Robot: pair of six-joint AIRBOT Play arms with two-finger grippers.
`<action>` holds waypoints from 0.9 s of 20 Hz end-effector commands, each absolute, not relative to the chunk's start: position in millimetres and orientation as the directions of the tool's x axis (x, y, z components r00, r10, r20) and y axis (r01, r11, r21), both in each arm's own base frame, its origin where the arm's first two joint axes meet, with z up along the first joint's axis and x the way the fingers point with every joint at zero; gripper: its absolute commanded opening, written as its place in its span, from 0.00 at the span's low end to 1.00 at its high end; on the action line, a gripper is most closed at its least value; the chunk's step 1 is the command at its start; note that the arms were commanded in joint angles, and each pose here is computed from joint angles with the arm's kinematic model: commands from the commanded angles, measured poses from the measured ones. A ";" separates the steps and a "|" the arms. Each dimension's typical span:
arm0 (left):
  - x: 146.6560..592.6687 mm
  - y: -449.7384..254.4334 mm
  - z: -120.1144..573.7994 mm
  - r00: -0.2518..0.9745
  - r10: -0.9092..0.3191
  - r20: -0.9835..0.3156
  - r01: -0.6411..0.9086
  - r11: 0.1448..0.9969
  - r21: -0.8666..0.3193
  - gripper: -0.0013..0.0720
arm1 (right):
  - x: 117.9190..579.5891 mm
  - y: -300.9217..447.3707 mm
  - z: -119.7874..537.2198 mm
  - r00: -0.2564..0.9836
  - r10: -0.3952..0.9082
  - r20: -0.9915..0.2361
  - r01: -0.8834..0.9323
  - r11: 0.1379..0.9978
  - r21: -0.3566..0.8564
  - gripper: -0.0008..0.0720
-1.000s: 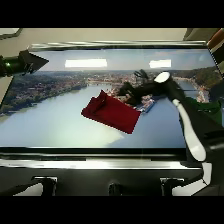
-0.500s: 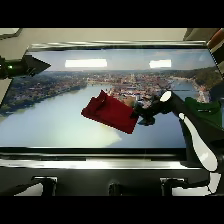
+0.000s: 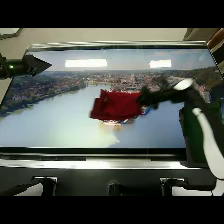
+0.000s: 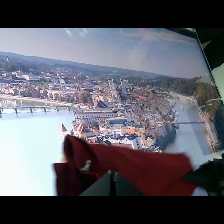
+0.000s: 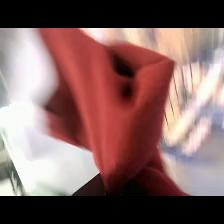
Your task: Fold the shirts.
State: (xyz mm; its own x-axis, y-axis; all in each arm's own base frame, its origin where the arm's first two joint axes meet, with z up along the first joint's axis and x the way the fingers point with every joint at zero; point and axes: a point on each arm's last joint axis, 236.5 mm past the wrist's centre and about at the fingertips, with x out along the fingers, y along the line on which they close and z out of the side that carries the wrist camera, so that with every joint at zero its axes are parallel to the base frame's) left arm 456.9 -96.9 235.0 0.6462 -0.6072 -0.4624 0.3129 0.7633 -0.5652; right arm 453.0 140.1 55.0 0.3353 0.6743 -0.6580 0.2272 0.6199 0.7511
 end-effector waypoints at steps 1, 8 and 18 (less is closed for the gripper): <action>457.5 -96.5 234.9 0.648 -0.606 -0.462 0.323 0.768 -0.553 0.05 | 464.9 37.4 157.6 0.551 0.523 -0.650 0.229 0.654 0.721 0.07; 455.3 -103.6 235.0 0.637 -0.617 -0.463 0.340 0.763 -0.550 0.05 | 383.3 -134.4 252.4 0.712 0.218 -0.667 0.457 0.577 0.677 0.07; 454.5 -107.7 234.8 0.631 -0.623 -0.463 0.365 0.765 -0.531 0.05 | 280.6 -187.0 231.6 0.570 0.160 -0.806 0.682 0.456 0.572 0.07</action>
